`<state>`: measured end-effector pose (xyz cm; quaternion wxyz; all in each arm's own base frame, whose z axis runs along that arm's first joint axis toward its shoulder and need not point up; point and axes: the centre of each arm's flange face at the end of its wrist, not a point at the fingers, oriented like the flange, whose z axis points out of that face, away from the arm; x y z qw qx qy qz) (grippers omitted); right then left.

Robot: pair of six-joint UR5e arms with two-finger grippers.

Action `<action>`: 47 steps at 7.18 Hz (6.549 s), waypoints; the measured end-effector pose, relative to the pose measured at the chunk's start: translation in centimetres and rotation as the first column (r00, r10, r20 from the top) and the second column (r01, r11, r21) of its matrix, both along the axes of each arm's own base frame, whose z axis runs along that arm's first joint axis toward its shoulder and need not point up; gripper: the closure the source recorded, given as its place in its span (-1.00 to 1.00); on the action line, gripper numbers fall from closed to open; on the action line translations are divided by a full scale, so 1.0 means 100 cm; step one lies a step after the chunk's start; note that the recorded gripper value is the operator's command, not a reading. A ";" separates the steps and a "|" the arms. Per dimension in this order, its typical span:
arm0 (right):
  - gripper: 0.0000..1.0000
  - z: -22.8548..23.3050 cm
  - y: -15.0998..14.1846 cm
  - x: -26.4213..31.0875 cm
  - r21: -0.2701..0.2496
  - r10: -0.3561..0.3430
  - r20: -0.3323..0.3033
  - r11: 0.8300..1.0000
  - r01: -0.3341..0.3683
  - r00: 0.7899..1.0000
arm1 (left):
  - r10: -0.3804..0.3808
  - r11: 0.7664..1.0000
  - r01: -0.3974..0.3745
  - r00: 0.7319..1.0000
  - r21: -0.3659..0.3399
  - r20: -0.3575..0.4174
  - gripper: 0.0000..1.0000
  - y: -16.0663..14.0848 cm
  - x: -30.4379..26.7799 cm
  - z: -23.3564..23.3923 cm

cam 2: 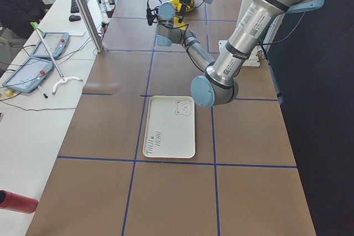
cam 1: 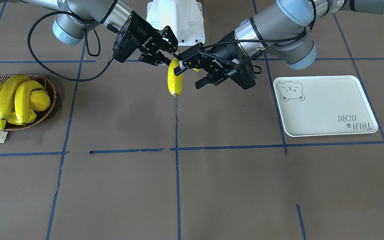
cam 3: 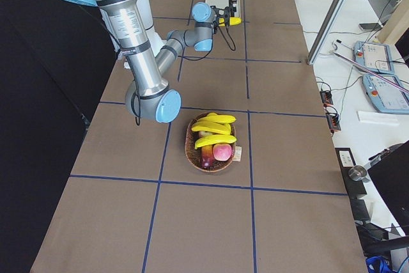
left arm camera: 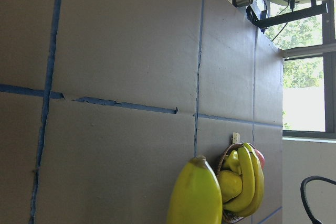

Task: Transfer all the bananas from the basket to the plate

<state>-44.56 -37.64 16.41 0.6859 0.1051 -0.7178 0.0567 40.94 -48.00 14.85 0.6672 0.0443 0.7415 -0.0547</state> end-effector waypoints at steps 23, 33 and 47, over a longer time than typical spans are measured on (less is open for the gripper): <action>-1.00 0.108 -0.051 0.105 -0.047 0.191 -0.162 0.979 -0.201 0.968 | -0.064 0.911 0.285 0.811 -0.298 0.581 1.00 -0.031 -0.190 0.337; -1.00 0.237 -0.093 0.255 0.115 0.208 -0.530 0.978 -0.173 0.822 | -0.017 0.929 0.306 0.599 -0.209 0.801 -0.56 0.016 -0.245 0.507; -0.99 0.332 -0.026 0.299 0.080 -0.017 -0.628 0.993 0.086 0.778 | -0.086 0.942 0.281 0.727 -0.181 0.681 -0.99 -0.007 -0.277 0.414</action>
